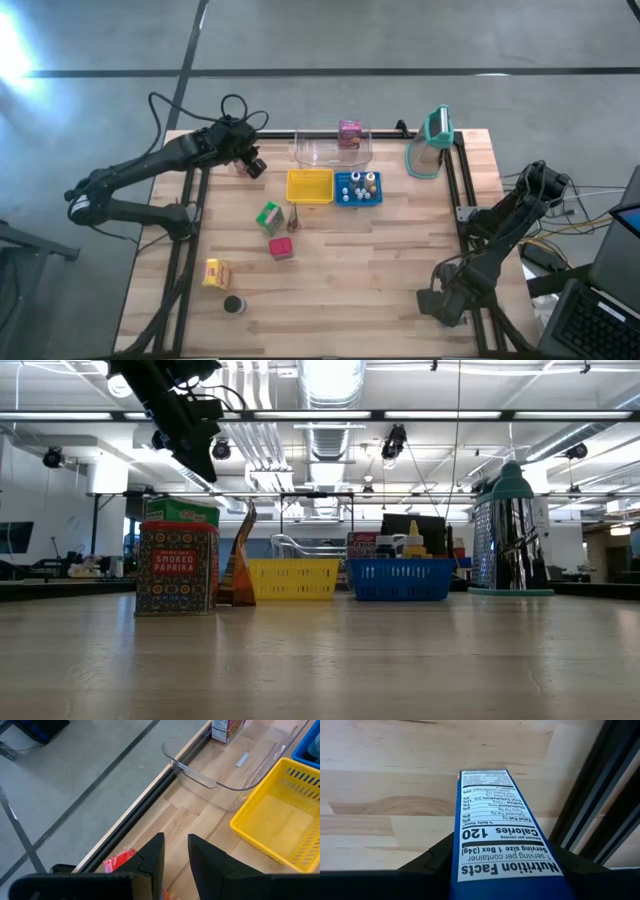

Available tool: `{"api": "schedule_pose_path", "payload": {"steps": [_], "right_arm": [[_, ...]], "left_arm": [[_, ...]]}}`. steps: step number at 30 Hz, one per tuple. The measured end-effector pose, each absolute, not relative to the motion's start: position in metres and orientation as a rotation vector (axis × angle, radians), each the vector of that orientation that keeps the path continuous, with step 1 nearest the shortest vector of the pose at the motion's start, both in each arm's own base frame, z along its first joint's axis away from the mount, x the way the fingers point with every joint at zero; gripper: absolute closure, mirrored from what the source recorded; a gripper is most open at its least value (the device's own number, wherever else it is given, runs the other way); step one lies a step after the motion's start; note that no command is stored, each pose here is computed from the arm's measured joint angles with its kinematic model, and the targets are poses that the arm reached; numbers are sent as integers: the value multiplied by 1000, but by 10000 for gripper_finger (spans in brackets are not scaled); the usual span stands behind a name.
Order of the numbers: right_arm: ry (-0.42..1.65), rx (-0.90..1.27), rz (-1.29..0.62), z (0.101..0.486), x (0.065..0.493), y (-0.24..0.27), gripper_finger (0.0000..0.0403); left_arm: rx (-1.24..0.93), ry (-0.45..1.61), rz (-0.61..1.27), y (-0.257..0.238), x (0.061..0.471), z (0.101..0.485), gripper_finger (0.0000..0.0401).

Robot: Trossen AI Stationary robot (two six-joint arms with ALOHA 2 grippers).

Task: Pick & Place Kitchen Items
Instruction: Put the blue cereal box into the transparent bin

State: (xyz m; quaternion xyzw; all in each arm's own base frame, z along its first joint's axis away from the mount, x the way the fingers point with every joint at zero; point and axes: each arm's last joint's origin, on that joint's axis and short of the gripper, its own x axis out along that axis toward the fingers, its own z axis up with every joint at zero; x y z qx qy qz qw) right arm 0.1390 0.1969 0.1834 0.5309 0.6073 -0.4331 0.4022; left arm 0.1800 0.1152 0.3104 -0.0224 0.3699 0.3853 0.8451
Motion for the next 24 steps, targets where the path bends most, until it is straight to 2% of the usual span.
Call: {"api": "schedule_pose_path", "payload": {"steps": [14, 24], "right_arm": [[1450, 1303, -996, 187, 141, 194, 251], [1390, 1238, -888, 194, 144, 185, 231]], "left_arm": [[-47, 780, 813, 115, 180, 310, 309], [-47, 780, 813, 115, 180, 310, 309]]}}
